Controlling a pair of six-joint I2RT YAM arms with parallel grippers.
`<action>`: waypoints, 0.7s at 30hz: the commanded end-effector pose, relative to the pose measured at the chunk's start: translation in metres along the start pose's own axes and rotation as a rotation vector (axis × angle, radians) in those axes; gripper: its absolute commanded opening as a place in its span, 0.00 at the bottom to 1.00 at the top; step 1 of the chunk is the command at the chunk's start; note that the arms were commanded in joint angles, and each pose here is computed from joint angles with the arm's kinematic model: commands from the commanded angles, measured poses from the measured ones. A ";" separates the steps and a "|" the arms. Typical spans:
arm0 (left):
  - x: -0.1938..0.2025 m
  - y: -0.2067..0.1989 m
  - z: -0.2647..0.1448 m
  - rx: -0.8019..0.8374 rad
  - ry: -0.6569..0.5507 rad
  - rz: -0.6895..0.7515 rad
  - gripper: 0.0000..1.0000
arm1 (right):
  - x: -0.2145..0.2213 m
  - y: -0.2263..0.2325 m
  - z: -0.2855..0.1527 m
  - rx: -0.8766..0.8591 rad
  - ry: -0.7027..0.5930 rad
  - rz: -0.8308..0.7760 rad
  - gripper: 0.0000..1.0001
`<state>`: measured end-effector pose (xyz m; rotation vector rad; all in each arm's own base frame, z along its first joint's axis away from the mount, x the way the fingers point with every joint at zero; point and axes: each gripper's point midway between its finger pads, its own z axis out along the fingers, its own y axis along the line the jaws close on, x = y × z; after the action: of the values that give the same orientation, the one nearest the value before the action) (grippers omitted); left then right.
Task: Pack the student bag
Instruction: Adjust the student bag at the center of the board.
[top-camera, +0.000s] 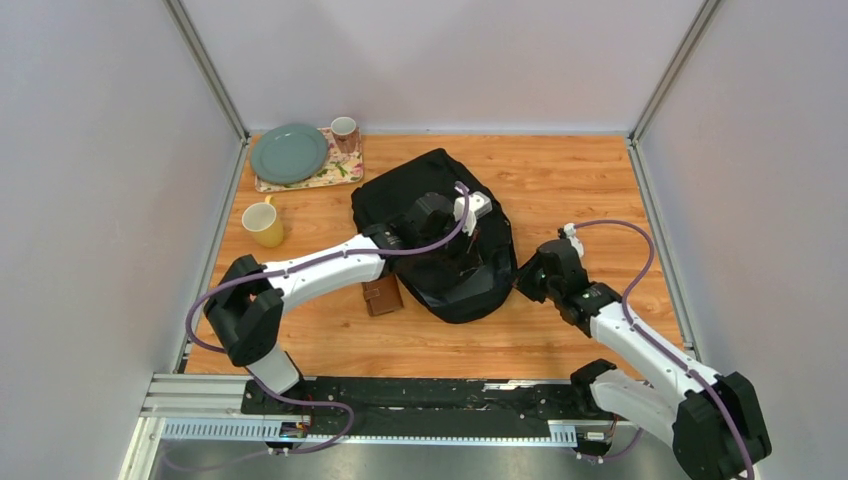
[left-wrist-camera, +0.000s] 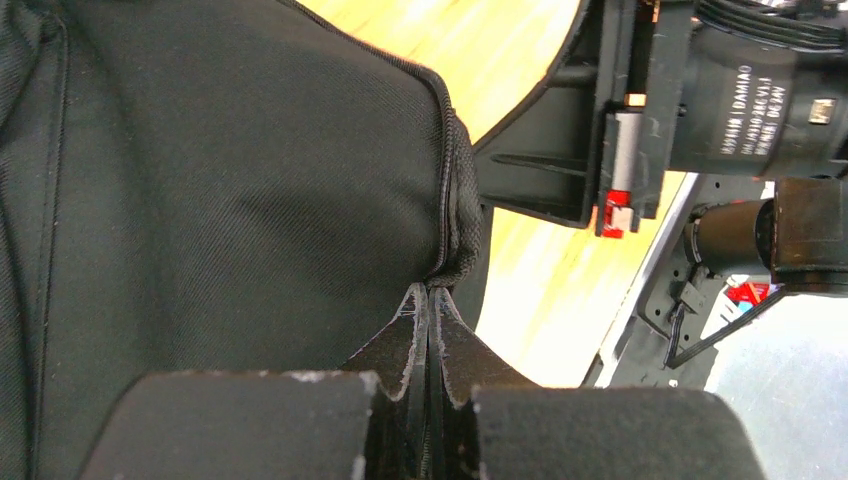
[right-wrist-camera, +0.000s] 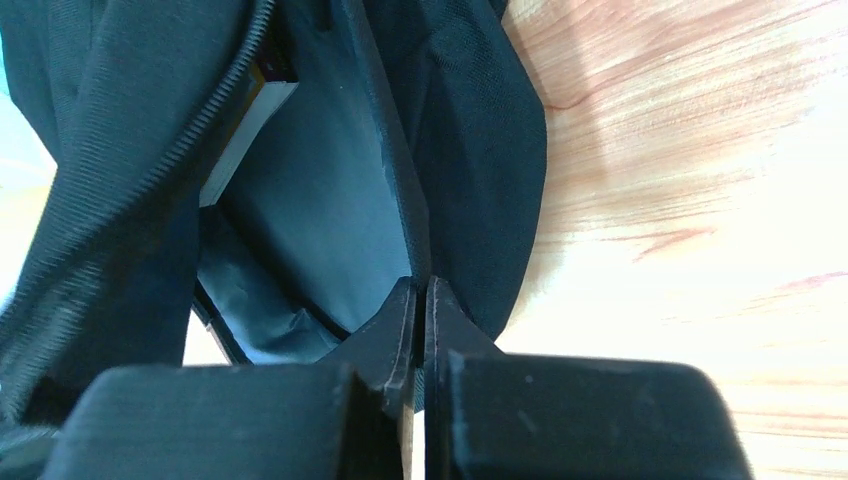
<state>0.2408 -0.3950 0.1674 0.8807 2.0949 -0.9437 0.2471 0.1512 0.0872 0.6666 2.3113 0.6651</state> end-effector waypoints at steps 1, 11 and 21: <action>-0.029 -0.009 0.011 0.049 -0.063 0.013 0.00 | 0.004 -0.001 -0.011 -0.023 0.021 -0.054 0.00; 0.023 -0.010 0.029 0.117 0.070 -0.050 0.00 | 0.012 -0.003 -0.021 -0.059 0.037 -0.077 0.00; 0.064 -0.018 0.041 0.169 0.108 0.012 0.00 | 0.022 0.008 -0.023 -0.133 0.090 -0.070 0.00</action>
<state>0.2034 -0.4003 0.0866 0.9952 2.2545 -1.0312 0.2221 0.1553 0.0893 0.5589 2.3458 0.7490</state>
